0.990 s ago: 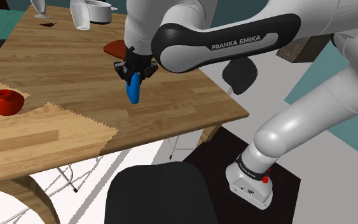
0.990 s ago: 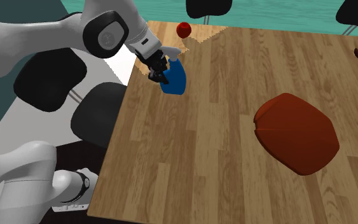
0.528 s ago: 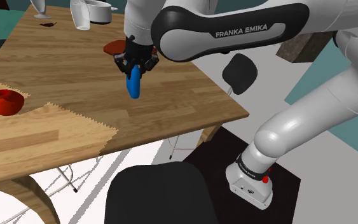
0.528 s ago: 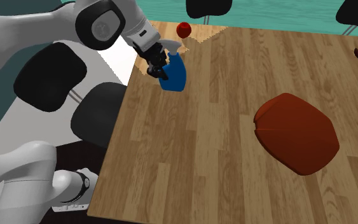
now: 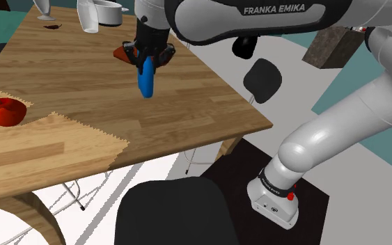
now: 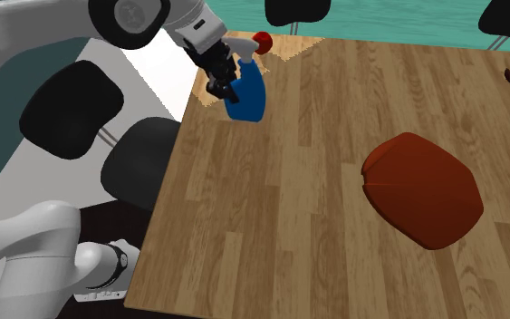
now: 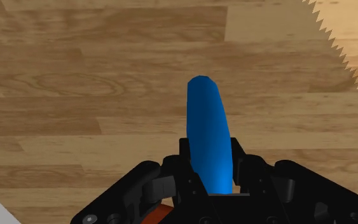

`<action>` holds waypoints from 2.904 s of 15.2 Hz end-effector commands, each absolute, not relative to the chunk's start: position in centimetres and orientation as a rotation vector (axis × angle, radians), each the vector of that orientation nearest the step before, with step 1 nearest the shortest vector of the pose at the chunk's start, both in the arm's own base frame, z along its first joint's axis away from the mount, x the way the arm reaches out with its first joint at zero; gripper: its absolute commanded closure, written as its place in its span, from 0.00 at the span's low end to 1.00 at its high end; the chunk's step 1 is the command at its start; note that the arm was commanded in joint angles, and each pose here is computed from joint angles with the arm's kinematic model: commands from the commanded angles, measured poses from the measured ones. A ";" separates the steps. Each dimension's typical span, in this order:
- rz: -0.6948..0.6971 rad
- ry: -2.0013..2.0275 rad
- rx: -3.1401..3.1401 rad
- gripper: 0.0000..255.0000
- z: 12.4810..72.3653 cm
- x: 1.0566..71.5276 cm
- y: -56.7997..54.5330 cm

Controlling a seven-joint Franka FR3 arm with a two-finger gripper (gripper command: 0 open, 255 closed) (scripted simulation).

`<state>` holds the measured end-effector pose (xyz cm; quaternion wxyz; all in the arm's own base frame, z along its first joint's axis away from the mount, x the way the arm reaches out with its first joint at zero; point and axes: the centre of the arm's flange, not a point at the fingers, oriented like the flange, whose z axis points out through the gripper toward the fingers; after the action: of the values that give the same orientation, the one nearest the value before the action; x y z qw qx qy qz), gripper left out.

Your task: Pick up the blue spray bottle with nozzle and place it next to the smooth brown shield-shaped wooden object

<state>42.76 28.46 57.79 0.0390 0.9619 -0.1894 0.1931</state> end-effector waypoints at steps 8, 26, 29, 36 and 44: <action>0.592 -0.580 2.949 1.00 62.6 42.7 28.4; 0.592 -0.580 2.949 1.00 72.1 42.7 28.4; 0.592 -0.580 2.949 1.00 73.7 42.7 28.4; 0.592 -0.580 2.949 1.00 77.4 42.7 28.4; 0.592 -0.580 2.949 1.00 81.6 42.7 28.4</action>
<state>42.64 28.48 81.06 0.0388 0.9621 -0.1883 0.1933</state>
